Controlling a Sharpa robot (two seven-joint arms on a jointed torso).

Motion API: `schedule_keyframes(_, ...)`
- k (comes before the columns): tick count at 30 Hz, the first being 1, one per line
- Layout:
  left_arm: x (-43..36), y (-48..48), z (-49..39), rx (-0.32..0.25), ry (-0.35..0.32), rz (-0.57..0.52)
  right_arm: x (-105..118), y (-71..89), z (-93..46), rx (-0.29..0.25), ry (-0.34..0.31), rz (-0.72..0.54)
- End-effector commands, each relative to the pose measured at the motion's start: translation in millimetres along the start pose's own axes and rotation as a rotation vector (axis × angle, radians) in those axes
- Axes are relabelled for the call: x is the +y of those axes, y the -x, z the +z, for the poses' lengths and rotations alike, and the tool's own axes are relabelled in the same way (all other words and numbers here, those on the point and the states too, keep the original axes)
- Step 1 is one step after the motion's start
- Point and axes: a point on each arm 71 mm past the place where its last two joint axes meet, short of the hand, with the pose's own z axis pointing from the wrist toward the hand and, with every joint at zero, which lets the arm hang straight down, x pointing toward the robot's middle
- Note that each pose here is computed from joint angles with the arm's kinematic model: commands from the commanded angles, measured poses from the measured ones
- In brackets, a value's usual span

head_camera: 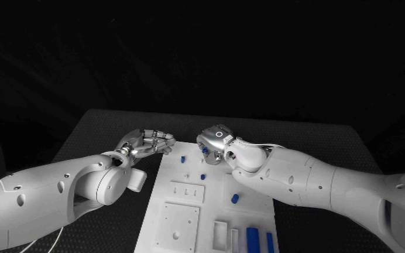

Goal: Assemble the parts on the task board

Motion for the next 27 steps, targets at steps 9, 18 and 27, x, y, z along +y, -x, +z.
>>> schedule_keyframes(9, -2.4, 0.4, 0.4, 0.001, -0.006, 0.006, -9.8, 1.1, -2.7, -0.052, -0.046, 0.097)
schedule_keyframes(18, -3.0, 5.7, -0.1, -0.012, -0.007, 0.01, -18.1, 8.3, -16.5, -0.07, -0.045, 0.128)
schedule_keyframes(27, -3.4, 9.9, -1.4, -0.019, -0.01, 0.01, -49.4, 37.7, -43.3, -0.097, -0.082, 0.203)
